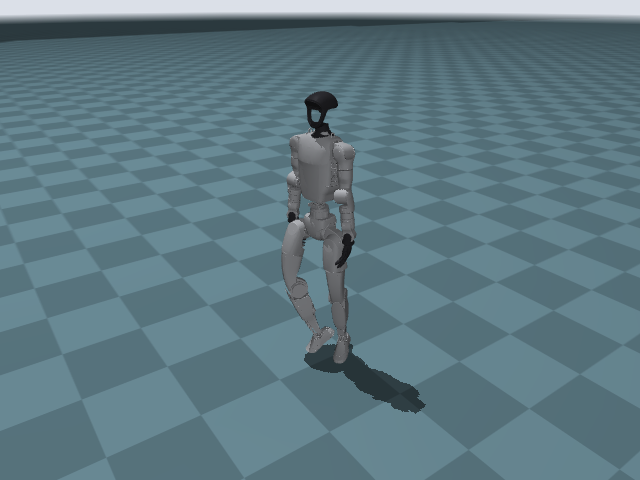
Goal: In place motions
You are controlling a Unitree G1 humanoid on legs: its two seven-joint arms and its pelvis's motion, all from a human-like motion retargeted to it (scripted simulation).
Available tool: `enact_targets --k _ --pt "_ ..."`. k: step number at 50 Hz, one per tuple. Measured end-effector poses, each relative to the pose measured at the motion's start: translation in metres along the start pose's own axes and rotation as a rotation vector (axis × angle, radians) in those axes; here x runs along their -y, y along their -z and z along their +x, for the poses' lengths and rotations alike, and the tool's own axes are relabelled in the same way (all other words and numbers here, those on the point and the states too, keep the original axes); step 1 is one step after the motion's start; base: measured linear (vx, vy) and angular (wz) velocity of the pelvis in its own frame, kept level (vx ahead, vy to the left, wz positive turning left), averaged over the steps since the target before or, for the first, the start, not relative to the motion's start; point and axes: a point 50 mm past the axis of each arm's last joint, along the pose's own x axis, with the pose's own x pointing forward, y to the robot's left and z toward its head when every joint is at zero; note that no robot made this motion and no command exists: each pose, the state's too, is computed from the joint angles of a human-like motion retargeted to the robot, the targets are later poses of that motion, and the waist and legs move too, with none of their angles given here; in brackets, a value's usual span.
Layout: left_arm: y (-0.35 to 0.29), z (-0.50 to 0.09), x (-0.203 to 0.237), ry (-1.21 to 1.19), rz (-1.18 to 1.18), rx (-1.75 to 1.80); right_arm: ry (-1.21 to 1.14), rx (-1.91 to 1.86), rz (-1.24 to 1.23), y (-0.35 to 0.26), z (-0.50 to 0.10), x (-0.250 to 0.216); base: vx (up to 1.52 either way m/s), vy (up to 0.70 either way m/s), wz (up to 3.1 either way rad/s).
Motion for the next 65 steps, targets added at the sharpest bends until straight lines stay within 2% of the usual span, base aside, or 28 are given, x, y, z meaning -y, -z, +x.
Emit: enact_targets --k 5,8,13,17,20,23,27,31,34,37,40,43,47,50,53,55,58,60,63,65 --pt "-0.14 -0.03 0.071 0.213 0.369 0.351 0.079 -0.287 0.182 0.089 -0.015 0.004 -0.37 0.45 0.88" --pt "-0.191 -0.058 0.096 0.225 0.571 0.476 0.053 -0.44 0.286 0.123 -0.025 -0.006 -0.38 0.19 1.04" --pt "-0.209 -0.069 0.122 0.162 0.731 0.66 0.076 -0.52 0.587 0.168 -0.038 -0.038 0.13 0.02 -0.22" --pt "-0.208 -0.071 0.121 0.154 0.878 0.648 0.047 -0.466 0.727 0.161 -0.034 -0.045 -0.02 -0.14 -0.36" --pt "-0.185 -0.053 0.104 0.125 0.885 0.553 0.026 -0.425 0.718 0.143 -0.028 -0.039 0.03 -0.17 -0.82" --pt "-0.129 -0.022 0.073 0.104 0.765 0.386 -0.01 -0.376 0.622 0.116 -0.019 -0.032 0.17 -0.25 -0.58" --pt "-0.007 0.004 0.008 0.057 0.475 0.012 -0.04 -0.234 0.434 0.055 -0.007 -0.013 0.22 -0.11 -0.2" --pt "0.064 -0.004 -0.021 0.023 0.094 -0.202 0.004 0.152 0.24 -0.095 -0.022 0.045 -0.4 -0.16 -1.87" --pt "0.095 -0.011 -0.031 -0.015 -0.173 -0.244 0.061 0.5 0.057 -0.216 -0.078 0.075 -0.52 -0.45 -1.78" --pt "0.123 -0.018 -0.039 -0.075 -0.32 -0.322 0.169 0.815 -0.069 -0.294 -0.15 0.093 -0.27 -0.34 -1.19" --pt "0.142 -0.027 -0.055 -0.186 -0.393 -0.314 0.286 1.057 -0.085 -0.325 -0.207 0.113 0.08 0.31 -1.03" --pt "0.162 -0.037 -0.066 -0.225 -0.477 -0.324 0.35 1.15 -0.132 -0.332 -0.227 0.117 0.26 0.24 -0.03" --pt "0.146 -0.028 -0.056 -0.196 -0.51 -0.267 0.397 1.152 -0.247 -0.334 -0.228 0.11 -0.01 0.0 0.61" --pt "0.126 -0.022 -0.05 -0.13 -0.443 -0.233 0.353 1.031 -0.283 -0.313 -0.185 0.098 0.22 0.13 1.22" --pt "0.106 -0.019 -0.05 -0.093 -0.31 -0.232 0.23 0.785 -0.285 -0.26 -0.113 0.074 0.36 0.19 1.18" --pt "0.088 -0.016 -0.052 -0.128 -0.19 -0.201 0.125 0.57 -0.232 -0.199 -0.06 0.049 0.4 0.15 1.4" --pt "0.029 -0.007 -0.038 -0.248 0.026 -0.025 -0.01 0.177 -0.033 -0.077 -0.006 0.007 0.35 0.21 1.31" --pt "-0.023 -0.002 -0.002 -0.173 0.191 0.099 -0.081 -0.088 0.118 0.013 0.002 -0.019 0.15 0.3 1.45" --pt "-0.131 -0.024 0.098 0.238 0.472 0.336 -0.115 -0.373 0.367 0.095 -0.014 -0.033 -0.38 0.33 0.57" --pt "-0.188 -0.063 0.161 0.446 0.679 0.507 -0.115 -0.558 0.536 0.145 -0.031 -0.048 -0.32 0.55 0.79"
